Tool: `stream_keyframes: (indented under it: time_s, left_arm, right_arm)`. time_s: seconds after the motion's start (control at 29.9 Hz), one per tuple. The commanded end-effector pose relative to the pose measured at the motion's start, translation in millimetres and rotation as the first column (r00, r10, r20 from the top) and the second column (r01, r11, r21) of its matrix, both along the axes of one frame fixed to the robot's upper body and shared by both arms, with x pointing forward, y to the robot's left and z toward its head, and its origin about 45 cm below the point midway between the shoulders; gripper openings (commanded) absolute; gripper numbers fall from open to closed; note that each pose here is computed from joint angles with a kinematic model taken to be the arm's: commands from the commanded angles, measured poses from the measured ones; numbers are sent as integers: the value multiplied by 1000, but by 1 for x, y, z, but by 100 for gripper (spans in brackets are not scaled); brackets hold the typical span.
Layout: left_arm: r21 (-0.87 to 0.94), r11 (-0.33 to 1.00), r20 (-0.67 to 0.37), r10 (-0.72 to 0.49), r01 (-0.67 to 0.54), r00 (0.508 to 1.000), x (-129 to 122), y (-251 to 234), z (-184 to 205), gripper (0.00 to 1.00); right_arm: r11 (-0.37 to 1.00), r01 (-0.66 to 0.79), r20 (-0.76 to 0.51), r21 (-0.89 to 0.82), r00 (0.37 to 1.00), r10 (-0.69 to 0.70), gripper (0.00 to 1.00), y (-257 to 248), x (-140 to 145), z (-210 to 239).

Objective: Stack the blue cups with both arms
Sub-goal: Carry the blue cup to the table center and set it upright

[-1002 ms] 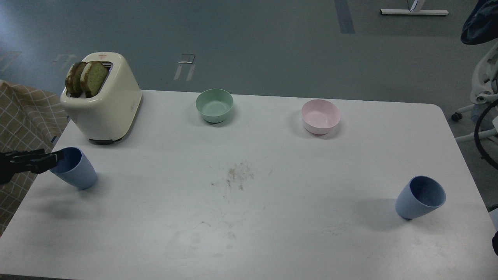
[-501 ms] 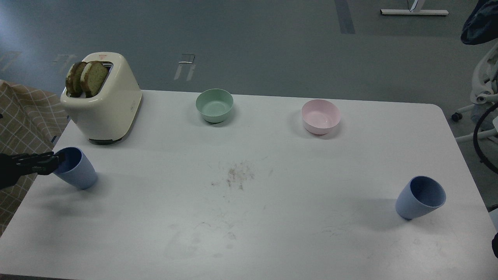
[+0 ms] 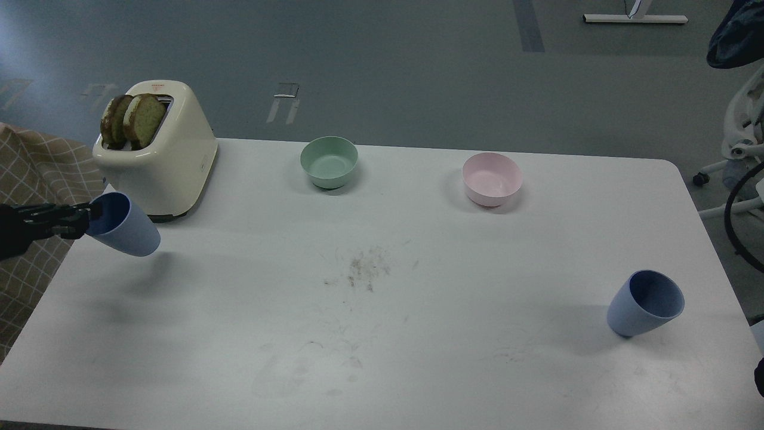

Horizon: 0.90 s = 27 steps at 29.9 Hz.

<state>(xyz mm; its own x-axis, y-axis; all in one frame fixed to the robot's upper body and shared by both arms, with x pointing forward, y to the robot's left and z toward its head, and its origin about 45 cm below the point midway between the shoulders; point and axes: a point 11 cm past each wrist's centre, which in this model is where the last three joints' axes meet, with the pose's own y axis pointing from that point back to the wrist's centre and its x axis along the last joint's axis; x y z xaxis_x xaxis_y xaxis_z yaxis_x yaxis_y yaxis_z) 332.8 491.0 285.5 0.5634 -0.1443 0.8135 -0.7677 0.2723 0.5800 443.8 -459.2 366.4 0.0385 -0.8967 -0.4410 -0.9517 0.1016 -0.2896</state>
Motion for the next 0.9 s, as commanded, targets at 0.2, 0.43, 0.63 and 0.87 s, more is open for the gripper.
stream_keyframes:
  time_s: [0.2, 0.43, 0.63, 0.87]
  left_arm:
    - [47, 907, 44, -421, 419, 906, 57, -164, 34, 0]
    - [-22, 788, -27, -615, 615, 788, 61, -282, 9, 0]
    - [-41, 702, -117, -710, 711, 694, 43, -333, -30, 0]
    - [-70, 684, -168, -725, 726, 668, 36, -351, -57, 0]
  right_arm:
    - [999, 38, -3, -13, 999, -38, 100, -20, -11, 0]
    - [998, 67, -7, -15, 998, -67, 100, -33, -19, -2]
    - [996, 90, -9, -19, 996, -90, 100, -44, -25, -2]
    - [995, 94, -14, -8, 995, -95, 100, -47, -28, -6]
